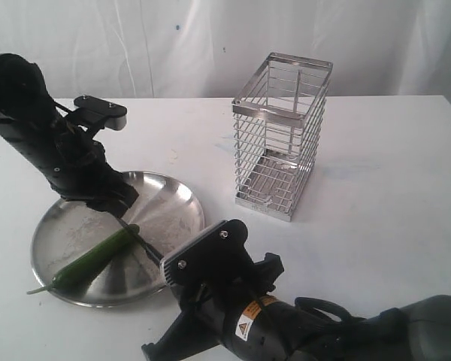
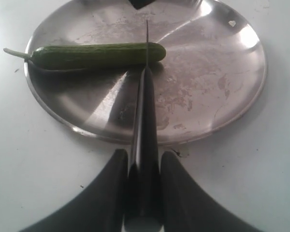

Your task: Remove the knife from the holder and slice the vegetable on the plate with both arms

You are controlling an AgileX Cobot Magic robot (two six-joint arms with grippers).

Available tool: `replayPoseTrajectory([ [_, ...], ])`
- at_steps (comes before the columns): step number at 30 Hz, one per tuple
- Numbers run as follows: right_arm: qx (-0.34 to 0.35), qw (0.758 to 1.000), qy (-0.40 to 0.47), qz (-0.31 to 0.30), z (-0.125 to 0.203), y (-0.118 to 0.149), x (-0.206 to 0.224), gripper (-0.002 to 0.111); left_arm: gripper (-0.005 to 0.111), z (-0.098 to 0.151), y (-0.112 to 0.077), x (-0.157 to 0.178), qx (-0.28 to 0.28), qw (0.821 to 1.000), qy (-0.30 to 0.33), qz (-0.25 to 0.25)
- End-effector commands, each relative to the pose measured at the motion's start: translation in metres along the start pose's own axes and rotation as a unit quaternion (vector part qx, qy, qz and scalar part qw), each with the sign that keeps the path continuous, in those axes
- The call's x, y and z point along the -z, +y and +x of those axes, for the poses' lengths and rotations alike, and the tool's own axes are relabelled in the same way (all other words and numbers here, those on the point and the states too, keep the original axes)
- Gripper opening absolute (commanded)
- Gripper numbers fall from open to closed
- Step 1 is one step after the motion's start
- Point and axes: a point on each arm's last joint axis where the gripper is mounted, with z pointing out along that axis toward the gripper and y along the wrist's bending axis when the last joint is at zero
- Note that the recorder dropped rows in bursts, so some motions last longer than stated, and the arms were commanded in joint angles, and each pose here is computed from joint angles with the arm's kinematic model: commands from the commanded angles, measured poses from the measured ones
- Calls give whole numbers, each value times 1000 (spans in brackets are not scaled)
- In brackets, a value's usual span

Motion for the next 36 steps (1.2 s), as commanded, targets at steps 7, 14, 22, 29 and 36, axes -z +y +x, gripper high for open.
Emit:
replayPoseTrajectory([
  [7, 0, 1000, 3, 1, 0, 0, -1, 0, 26, 3, -1, -9, 5, 1000, 17, 5],
  [14, 0, 1000, 3, 1, 0, 0, -1, 0, 0, 0, -1, -1, -10, 1000, -6, 2],
  [22, -1, 1000, 3, 2, 0, 0, -1, 0, 0, 0, -2, -13, -21, 1000, 1, 14],
  [29, -1, 1000, 3, 2, 0, 0, -1, 0, 0, -1, -2, -13, -16, 1000, -6, 16],
  [36, -6, 1000, 4, 5, 1, -1, -1, 0, 0, 2, 0, -38, -18, 999, 20, 20],
])
